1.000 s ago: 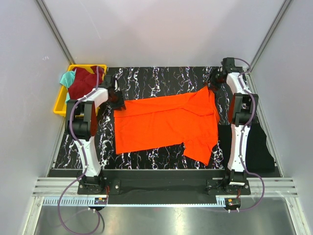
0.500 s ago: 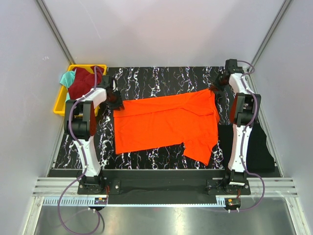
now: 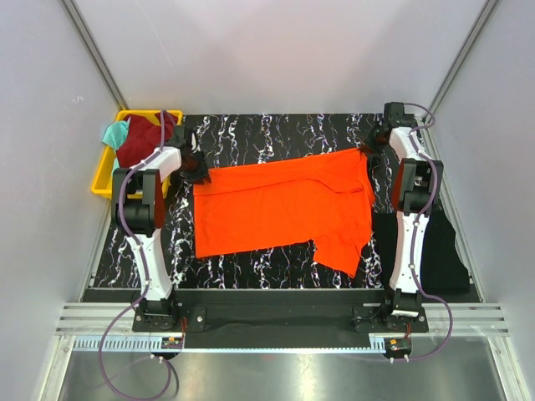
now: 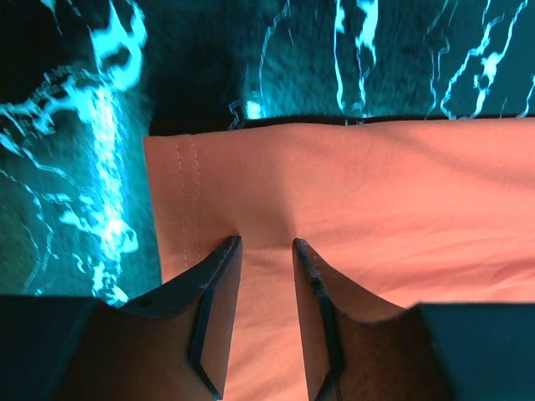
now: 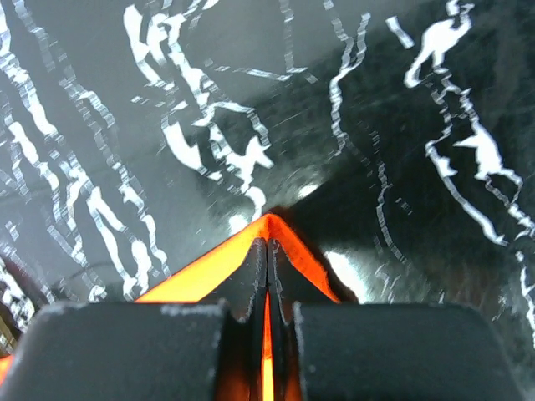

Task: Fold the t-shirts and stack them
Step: Fold the tshirt

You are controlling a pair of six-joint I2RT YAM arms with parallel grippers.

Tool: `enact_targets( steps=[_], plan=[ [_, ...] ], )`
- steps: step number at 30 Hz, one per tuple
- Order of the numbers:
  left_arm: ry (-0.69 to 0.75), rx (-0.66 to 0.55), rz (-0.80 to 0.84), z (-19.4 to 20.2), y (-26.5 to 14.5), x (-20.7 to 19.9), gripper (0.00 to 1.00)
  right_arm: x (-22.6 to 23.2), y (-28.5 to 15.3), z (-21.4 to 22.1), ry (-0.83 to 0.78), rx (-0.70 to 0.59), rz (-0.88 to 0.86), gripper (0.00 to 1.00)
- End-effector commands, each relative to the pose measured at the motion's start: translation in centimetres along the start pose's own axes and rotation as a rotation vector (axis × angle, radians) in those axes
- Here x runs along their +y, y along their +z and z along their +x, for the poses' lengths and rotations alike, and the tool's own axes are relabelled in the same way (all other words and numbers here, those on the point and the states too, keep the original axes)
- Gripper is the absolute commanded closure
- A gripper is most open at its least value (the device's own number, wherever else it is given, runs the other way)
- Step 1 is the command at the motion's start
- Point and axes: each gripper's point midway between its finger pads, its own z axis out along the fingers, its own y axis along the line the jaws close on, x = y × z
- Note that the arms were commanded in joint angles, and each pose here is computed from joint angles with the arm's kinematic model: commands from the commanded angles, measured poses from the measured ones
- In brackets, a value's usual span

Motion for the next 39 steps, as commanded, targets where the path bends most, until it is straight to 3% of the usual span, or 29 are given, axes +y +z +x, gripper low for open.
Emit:
enact_targets(
  steps=[1, 11, 12, 17, 20, 23, 29, 33, 34, 39],
  plan=[
    [0.01, -0.008, -0.063, -0.8, 1.0, 2.2, 0.62, -0.8, 0.7, -2.9, 0.028, -0.117, 0.057, 1.0],
    [0.007, -0.012, -0.064, -1.3, 0.9, 2.6, 0.61, 0.2, -1.4, -6.2, 0.152, -0.246, 0.101, 0.99],
    [0.009, -0.02, -0.063, -1.5, 0.7, 2.6, 0.6, 0.6, -1.7, -6.4, 0.147, -0.238, 0.096, 0.96],
    [0.006, -0.069, -0.034, -2.5, -2.0, 1.4, 0.53, 1.4, -4.2, -5.8, 0.118, -0.141, 0.124, 0.56],
    [-0.019, -0.089, -0.015, -1.7, -4.6, 0.4, 0.46, 0.5, -7.4, -4.9, 0.05, -0.101, 0.202, 0.42],
    [-0.021, -0.108, 0.033, -0.6, -7.4, -1.2, 0.41, 0.7, -10.7, -3.3, 0.003, -0.062, 0.211, 0.38],
    [0.057, -0.081, 0.134, 4.7, -10.8, -4.1, 0.42, 4.1, -14.5, 4.2, -0.089, 0.054, 0.083, 0.36],
    [0.112, -0.022, 0.232, 8.5, -11.8, -6.2, 0.48, 7.2, -16.1, 10.9, -0.138, 0.103, -0.102, 0.65],
    [0.126, -0.008, 0.243, 9.4, -11.8, -6.3, 0.49, 7.2, -16.0, 11.9, -0.136, 0.118, -0.116, 0.67],
    [0.172, -0.029, 0.29, 10.3, -13.1, -7.5, 0.51, 5.7, -13.8, 15.5, -0.14, 0.205, -0.111, 0.6]
  ],
)
